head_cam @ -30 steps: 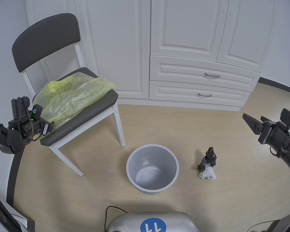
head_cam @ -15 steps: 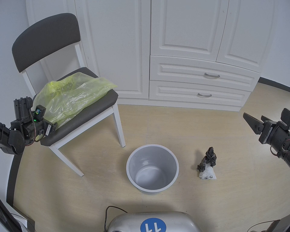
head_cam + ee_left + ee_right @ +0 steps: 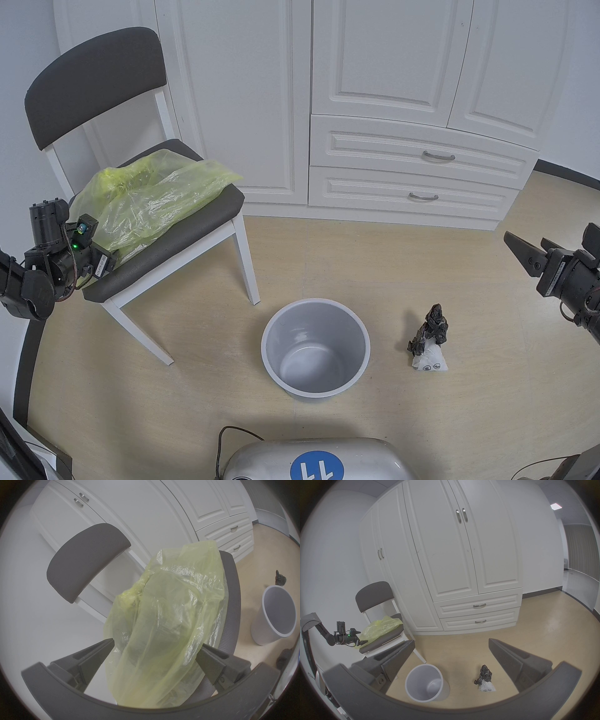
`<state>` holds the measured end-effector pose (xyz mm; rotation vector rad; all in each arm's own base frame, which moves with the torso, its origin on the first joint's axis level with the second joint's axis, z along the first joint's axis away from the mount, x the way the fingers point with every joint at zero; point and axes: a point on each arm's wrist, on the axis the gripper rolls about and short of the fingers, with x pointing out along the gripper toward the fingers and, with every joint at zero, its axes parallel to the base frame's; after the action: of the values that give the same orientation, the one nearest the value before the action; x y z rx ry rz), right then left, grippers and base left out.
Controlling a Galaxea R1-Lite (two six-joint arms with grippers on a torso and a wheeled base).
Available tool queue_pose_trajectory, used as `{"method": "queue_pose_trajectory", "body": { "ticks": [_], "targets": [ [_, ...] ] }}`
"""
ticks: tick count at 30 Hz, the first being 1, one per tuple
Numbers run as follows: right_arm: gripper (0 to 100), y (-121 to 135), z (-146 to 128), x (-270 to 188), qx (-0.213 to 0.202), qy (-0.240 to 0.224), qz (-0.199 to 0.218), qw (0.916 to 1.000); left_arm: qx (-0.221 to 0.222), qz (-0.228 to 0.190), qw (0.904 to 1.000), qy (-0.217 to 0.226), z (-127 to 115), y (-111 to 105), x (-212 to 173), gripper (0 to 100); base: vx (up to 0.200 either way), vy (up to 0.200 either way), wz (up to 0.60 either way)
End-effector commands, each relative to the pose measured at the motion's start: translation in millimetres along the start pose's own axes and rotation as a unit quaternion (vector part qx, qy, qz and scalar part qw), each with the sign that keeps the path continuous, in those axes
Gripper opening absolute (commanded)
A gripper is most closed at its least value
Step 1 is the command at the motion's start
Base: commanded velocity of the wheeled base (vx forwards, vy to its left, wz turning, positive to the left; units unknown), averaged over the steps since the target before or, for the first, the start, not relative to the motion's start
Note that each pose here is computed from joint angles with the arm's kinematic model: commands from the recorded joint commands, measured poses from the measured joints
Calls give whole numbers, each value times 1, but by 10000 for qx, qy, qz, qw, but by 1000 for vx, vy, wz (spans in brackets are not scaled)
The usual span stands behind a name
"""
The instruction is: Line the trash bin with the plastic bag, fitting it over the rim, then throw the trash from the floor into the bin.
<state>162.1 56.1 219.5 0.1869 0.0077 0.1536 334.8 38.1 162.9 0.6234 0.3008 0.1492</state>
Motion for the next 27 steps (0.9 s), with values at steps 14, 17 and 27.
{"method": "queue_pose_trajectory", "body": {
  "ticks": [14,17,27],
  "targets": [
    [100,0,-1,1,-13,33,-6,10000,13,-47,9998,-167,2,-6,-19,0,0,0,0],
    [100,0,-3,2,-36,71,-5,10000,-14,21,9984,-561,7,-6,-44,0,0,0,0],
    [100,12,-18,13,-60,363,220,9991,-384,-668,9824,-1704,55,-28,-104,0,0,0,0]
  ]
}}
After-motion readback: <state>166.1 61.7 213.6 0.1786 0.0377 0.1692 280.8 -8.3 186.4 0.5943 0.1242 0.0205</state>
